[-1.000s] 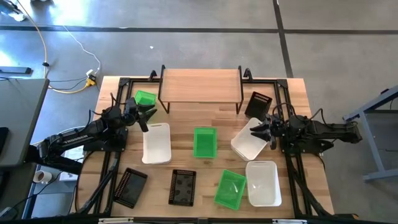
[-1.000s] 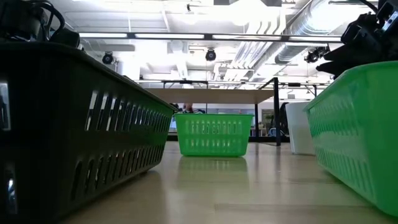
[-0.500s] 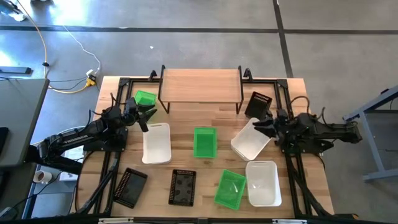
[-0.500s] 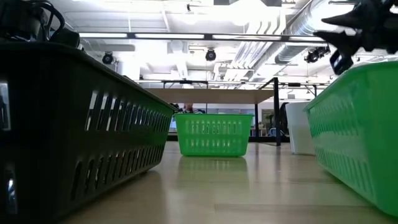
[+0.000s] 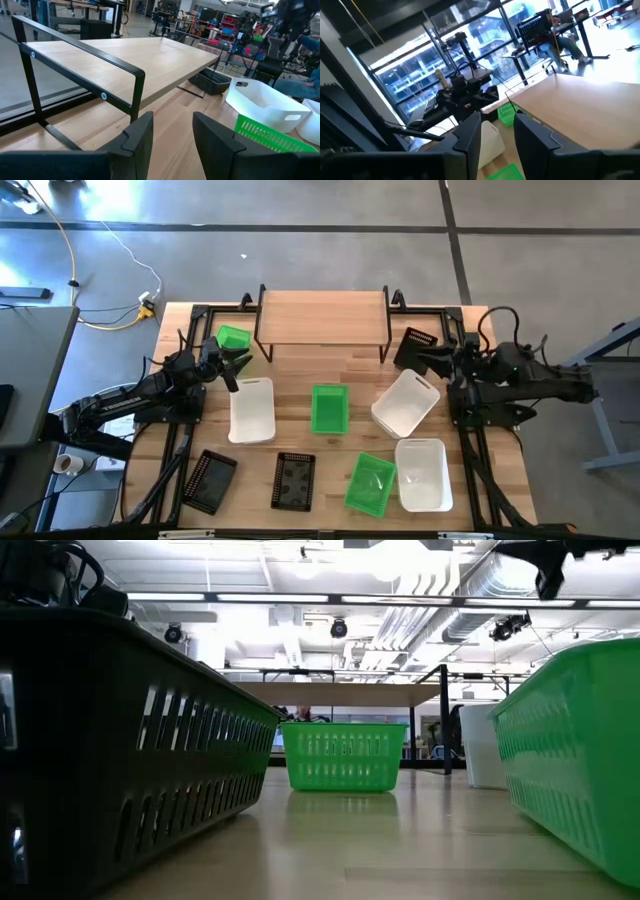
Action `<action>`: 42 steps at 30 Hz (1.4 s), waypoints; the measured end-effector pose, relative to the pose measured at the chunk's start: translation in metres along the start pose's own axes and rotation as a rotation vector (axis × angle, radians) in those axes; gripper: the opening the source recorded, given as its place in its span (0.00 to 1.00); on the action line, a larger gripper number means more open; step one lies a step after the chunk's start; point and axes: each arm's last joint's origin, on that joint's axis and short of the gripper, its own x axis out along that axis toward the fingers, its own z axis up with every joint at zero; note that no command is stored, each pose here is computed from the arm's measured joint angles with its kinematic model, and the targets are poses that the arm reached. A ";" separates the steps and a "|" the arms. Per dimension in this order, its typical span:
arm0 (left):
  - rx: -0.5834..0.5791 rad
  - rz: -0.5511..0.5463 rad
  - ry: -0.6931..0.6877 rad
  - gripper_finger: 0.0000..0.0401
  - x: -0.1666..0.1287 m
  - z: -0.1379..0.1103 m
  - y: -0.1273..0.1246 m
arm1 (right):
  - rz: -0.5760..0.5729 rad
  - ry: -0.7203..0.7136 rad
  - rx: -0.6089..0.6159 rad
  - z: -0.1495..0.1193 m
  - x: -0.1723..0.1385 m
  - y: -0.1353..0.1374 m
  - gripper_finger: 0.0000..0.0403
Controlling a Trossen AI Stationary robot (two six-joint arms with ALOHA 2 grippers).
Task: Stack baskets on shelf by color
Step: Put the center green bin on the shelf
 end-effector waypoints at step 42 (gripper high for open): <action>0.034 0.007 -0.002 0.32 0.000 0.000 0.000 | 0.158 0.814 -0.319 -0.092 0.221 0.067 0.42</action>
